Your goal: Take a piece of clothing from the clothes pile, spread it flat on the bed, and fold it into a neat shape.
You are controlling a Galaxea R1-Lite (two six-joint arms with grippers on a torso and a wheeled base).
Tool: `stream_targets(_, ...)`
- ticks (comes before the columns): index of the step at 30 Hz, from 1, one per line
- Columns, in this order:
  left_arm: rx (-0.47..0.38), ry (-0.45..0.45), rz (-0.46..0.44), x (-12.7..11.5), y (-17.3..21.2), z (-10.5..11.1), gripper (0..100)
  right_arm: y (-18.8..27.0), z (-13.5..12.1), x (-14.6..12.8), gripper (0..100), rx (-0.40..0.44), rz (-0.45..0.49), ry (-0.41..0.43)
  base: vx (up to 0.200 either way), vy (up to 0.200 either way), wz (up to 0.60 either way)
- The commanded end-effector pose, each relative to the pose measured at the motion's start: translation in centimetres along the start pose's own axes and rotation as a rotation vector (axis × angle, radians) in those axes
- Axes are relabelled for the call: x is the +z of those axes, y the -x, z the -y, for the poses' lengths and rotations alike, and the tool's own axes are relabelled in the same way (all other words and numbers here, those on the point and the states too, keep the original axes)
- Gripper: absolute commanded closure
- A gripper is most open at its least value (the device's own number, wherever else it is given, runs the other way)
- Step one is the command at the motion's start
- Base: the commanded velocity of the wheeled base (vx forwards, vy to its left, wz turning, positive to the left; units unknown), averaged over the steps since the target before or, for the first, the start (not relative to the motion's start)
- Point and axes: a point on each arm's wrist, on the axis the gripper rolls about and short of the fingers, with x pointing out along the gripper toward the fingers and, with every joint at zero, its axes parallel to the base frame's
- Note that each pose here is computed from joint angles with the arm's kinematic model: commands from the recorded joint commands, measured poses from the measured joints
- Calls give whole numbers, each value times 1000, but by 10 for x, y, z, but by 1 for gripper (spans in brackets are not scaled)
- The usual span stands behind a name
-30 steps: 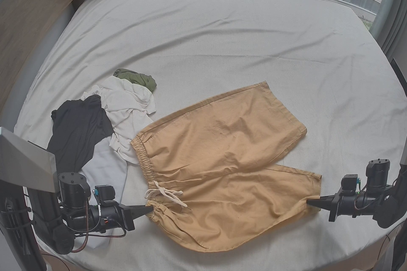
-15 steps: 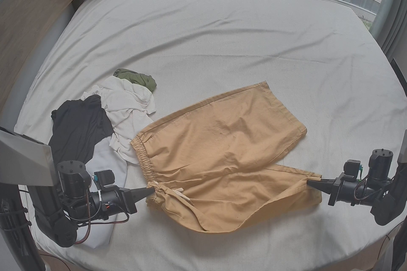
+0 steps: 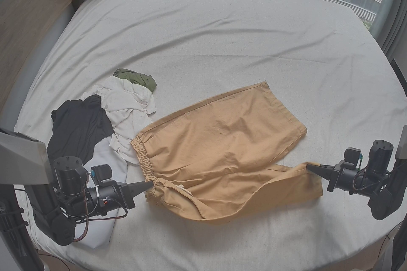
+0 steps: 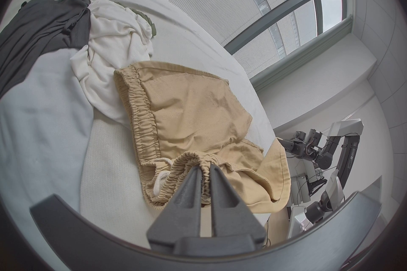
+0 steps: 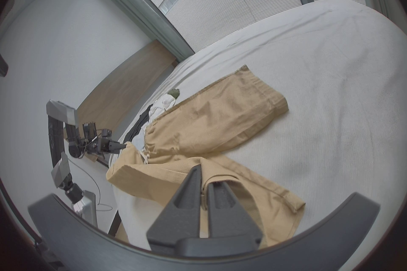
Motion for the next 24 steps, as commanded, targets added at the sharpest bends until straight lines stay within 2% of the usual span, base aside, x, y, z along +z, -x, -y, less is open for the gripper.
stream_targets(1,-10,-2,40,9,4,4,100,-6,2,7,100,-3,29,10,0,0,0)
stream_targets(7,-31,2,84,20,5,10,100,-14,3,17,100,-41,77,23,0,0,0)
stream_targets(13,-16,3,114,24,5,11,100,-24,-2,22,100,-22,95,40,0,0,0)
stream_targets(24,-6,13,135,27,5,13,100,-47,-2,55,100,19,201,69,0,0,0)
